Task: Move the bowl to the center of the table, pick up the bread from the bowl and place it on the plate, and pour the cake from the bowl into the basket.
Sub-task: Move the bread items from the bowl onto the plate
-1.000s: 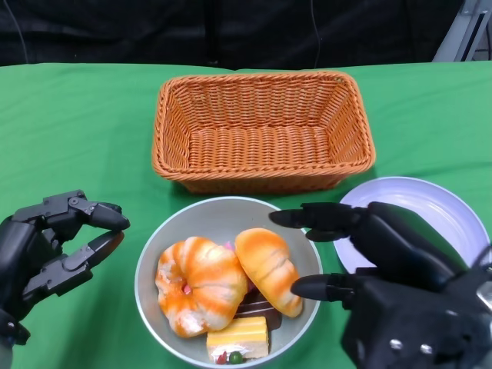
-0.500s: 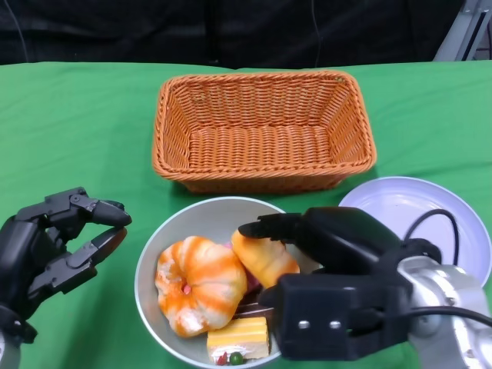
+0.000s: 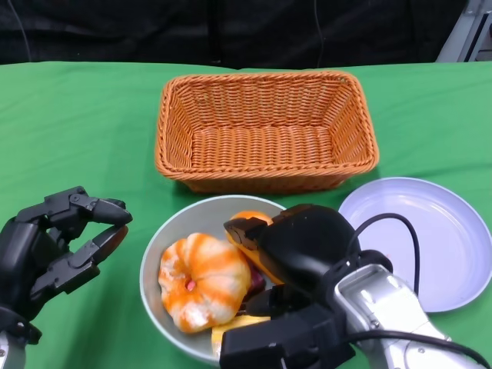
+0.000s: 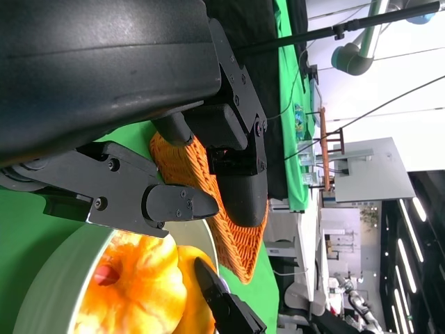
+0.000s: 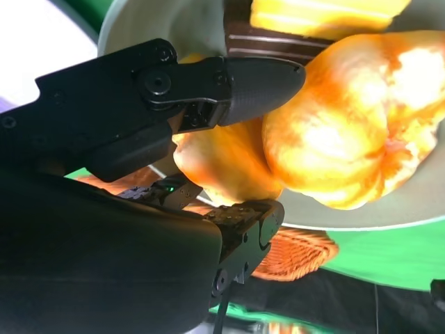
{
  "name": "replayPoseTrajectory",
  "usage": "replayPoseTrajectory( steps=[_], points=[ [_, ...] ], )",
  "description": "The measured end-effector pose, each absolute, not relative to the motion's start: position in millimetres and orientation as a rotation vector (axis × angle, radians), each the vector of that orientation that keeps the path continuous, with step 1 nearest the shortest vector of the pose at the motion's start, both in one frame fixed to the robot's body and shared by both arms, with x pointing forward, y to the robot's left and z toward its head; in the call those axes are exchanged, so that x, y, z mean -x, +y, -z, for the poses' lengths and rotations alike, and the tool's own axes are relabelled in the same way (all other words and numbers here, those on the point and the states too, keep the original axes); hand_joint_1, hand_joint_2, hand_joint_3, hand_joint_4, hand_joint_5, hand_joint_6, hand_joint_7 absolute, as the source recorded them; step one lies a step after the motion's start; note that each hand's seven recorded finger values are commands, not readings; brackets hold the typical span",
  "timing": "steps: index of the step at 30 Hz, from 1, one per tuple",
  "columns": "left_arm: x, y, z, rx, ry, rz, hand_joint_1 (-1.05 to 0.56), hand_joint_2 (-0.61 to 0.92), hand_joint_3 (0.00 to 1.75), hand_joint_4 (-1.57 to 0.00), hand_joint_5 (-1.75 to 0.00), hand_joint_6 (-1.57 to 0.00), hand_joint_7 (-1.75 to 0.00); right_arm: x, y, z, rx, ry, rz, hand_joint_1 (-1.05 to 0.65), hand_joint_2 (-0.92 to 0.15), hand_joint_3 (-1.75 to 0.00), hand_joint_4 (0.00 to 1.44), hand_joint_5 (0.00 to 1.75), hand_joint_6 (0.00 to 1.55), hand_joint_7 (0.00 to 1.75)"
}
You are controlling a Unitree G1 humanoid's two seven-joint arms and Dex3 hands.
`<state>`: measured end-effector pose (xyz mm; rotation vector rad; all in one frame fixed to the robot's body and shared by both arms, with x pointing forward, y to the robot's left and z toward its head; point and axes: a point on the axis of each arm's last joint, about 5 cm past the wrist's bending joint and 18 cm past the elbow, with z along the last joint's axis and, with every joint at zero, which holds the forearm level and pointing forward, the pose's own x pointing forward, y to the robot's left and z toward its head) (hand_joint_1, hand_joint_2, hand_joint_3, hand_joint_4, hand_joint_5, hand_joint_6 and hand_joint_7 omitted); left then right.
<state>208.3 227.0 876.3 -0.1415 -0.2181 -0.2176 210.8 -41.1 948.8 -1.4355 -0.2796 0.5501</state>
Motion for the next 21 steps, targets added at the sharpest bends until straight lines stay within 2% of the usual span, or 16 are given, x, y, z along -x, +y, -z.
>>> replayPoseTrajectory(
  steps=[2,3,4,5,7,8,11,14,15,17,21],
  points=[
    [-208.3,227.1,-876.3,0.145,-0.220,0.217,-0.16,0.92,0.30,-0.69,-1.38,-0.89,-0.85,-209.4,-40.4,-942.7,1.436,-0.304,-0.520,-0.58,-0.92,-0.09,0.62,0.72,0.64,0.05],
    [-208.3,227.2,-876.3,0.146,-0.221,0.217,-0.16,0.92,0.29,-0.70,-1.38,-0.89,-0.85,-208.9,-40.2,-939.4,1.420,-0.319,-0.507,-0.46,-0.91,-0.04,0.54,1.08,0.69,0.12],
    [-208.3,227.2,-876.3,0.146,-0.222,0.218,-0.16,0.92,0.28,-0.70,-1.38,-0.89,-0.85,-208.4,-40.1,-936.6,1.401,-0.336,-0.496,-0.41,-0.91,-0.02,0.51,1.25,0.64,0.29],
    [-208.3,227.2,-876.3,0.146,-0.222,0.218,-0.16,0.92,0.28,-0.70,-1.38,-0.89,-0.85,-208.1,-39.8,-934.1,1.376,-0.353,-0.489,-0.37,-0.91,-0.01,0.49,1.36,0.50,0.61],
    [-208.3,227.1,-876.3,0.145,-0.223,0.218,-0.16,0.92,0.27,-0.70,-1.38,-0.89,-0.85,-208.0,-40.3,-930.3,1.351,-0.369,-0.478,-0.36,-0.90,0.00,0.48,1.42,0.40,0.82],
    [-208.3,227.1,-876.3,0.145,-0.224,0.218,-0.15,0.92,0.28,-0.70,-1.38,-0.89,-0.85,-208.5,-41.1,-929.2,1.334,-0.378,-0.473,-0.31,-0.91,0.00,0.49,1.59,0.37,1.10],
    [-208.3,227.2,-875.5,0.145,-0.223,0.218,-0.13,0.92,0.28,-0.70,-1.39,-0.90,-0.85,-211.4,-44.1,-927.0,1.249,-0.405,-0.455,-0.26,-0.90,0.00,0.49,1.73,0.35,1.48],
    [-208.1,227.3,-874.9,0.145,-0.222,0.217,-0.13,0.92,0.29,-0.70,-1.40,-0.90,-0.86,-212.6,-45.9,-925.0,1.156,-0.395,-0.438,-0.25,-0.91,0.00,0.48,1.74,0.40,1.50],
    [-208.2,227.2,-874.7,0.145,-0.221,0.217,-0.13,0.92,0.28,-0.70,-1.40,-0.90,-0.86,-213.1,-46.5,-924.9,1.131,-0.389,-0.435,-0.24,-0.89,0.00,0.50,1.66,0.47,1.41],
    [-208.3,226.7,-874.4,0.146,-0.220,0.219,-0.13,0.91,0.28,-0.70,-1.41,-0.90,-0.86,-213.8,-48.0,-924.6,1.091,-0.386,-0.429,-0.24,-0.89,0.00,0.52,1.61,0.53,1.32],
    [-208.5,225.8,-873.7,0.148,-0.219,0.222,-0.14,0.91,0.28,-0.69,-1.43,-0.90,-0.87,-214.8,-50.2,-923.7,1.064,-0.386,-0.426,-0.24,-0.89,0.00,0.53,1.63,0.57,1.24]
  ],
)
